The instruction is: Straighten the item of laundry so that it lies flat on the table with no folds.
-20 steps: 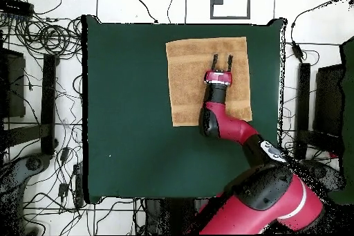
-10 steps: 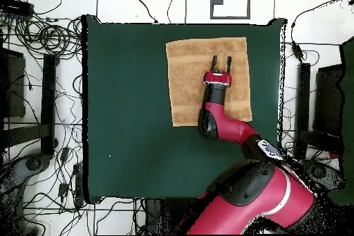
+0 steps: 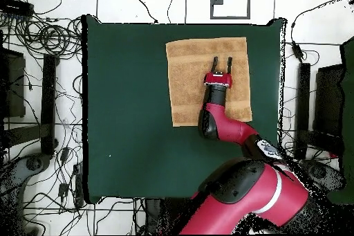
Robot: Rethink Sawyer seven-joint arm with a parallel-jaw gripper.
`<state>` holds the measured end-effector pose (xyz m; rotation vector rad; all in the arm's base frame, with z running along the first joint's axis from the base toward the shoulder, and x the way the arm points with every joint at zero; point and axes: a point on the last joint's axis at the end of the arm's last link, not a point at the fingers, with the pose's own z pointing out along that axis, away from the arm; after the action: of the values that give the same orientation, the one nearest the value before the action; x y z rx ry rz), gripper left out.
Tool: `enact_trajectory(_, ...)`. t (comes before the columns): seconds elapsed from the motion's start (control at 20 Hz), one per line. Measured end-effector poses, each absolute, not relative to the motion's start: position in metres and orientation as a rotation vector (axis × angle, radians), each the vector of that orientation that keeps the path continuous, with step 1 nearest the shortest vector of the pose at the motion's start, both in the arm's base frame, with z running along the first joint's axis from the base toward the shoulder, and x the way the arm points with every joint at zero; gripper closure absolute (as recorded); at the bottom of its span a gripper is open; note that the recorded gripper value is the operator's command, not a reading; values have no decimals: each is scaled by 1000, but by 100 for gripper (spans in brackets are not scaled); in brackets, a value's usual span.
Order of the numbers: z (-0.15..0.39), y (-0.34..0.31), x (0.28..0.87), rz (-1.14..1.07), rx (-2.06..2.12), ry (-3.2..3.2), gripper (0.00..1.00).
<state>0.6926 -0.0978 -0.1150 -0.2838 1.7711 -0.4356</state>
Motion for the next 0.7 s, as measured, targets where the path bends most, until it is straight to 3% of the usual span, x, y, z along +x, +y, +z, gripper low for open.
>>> enact_trajectory(0.7,-115,-114,693,-491,-304,1769,0)
